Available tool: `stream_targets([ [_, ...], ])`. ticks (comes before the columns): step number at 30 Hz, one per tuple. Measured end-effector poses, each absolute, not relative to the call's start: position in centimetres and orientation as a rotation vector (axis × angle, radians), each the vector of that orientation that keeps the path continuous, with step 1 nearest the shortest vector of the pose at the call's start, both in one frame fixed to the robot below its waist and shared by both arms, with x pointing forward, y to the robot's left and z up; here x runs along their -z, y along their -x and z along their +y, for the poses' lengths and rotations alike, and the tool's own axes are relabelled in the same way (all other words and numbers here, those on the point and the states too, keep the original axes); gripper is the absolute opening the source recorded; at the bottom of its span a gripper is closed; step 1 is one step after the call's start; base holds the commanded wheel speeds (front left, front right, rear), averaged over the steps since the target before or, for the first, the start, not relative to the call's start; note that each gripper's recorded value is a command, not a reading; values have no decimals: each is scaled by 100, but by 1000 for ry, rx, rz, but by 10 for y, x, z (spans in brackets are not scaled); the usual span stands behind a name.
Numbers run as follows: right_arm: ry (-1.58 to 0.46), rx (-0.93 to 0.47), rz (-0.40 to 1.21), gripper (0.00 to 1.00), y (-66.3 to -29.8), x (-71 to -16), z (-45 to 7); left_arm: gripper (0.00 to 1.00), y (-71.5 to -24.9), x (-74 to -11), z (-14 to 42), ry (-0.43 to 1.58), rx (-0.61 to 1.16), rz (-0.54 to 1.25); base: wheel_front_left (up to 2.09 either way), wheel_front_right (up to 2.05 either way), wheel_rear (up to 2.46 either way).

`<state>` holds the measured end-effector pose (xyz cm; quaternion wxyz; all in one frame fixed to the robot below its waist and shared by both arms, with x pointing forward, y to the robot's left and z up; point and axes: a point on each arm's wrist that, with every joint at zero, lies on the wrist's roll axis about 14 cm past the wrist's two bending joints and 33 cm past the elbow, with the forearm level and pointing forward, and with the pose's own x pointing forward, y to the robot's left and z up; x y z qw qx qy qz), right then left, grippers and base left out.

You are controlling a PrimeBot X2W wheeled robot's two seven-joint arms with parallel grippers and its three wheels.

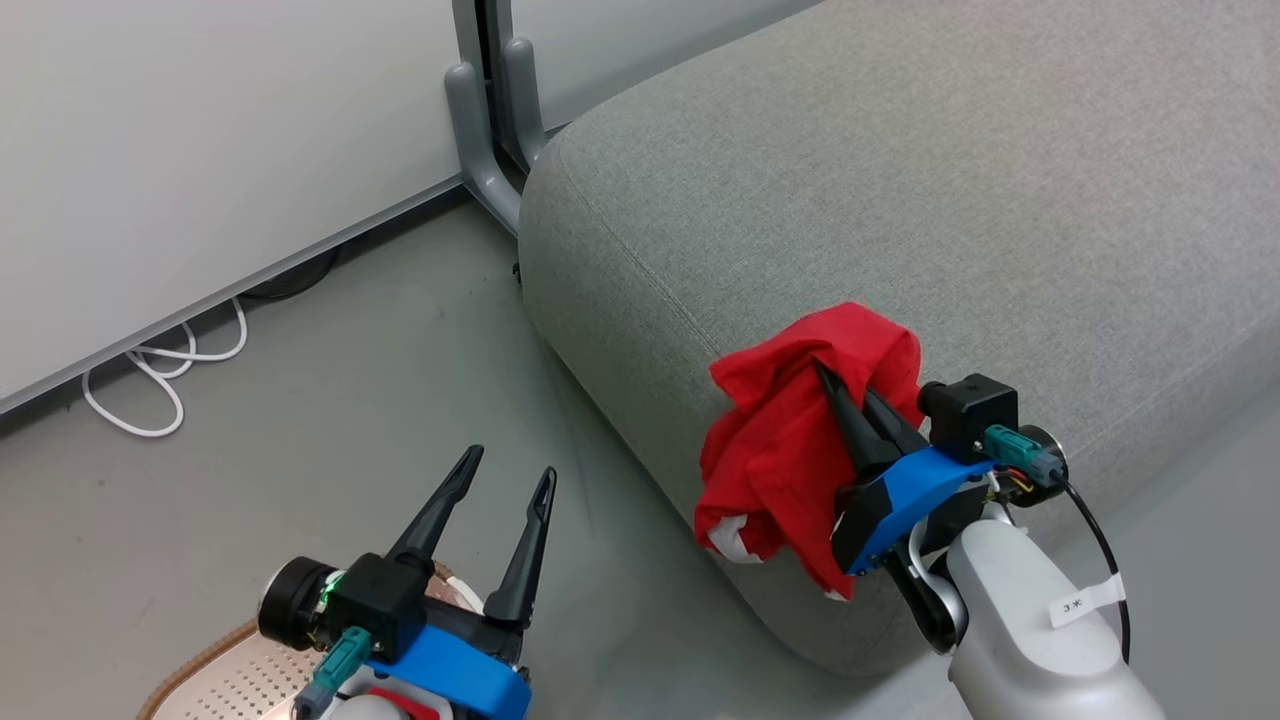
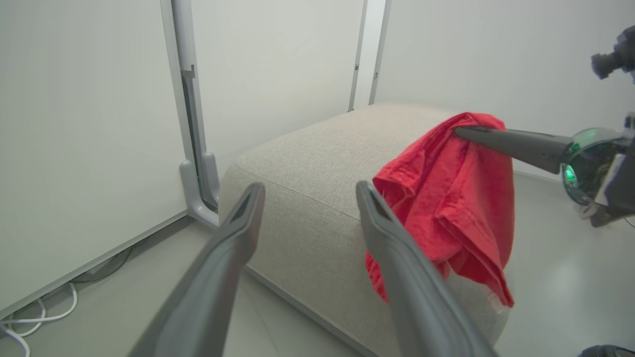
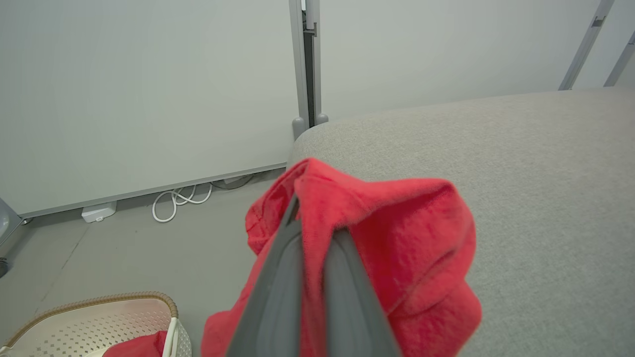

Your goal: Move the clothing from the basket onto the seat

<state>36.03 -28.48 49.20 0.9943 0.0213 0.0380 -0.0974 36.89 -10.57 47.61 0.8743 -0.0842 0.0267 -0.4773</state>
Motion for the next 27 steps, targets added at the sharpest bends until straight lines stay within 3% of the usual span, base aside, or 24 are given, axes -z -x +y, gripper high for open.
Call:
stream_targets([
  [13,-55,176,74,0,-365,-492,-278,100,-375,-475,-103,162,990,52,0,0,0],
  [27,107,268,-47,0,-450,-560,-341,100,-411,-445,-83,149,964,60,0,0,0],
])
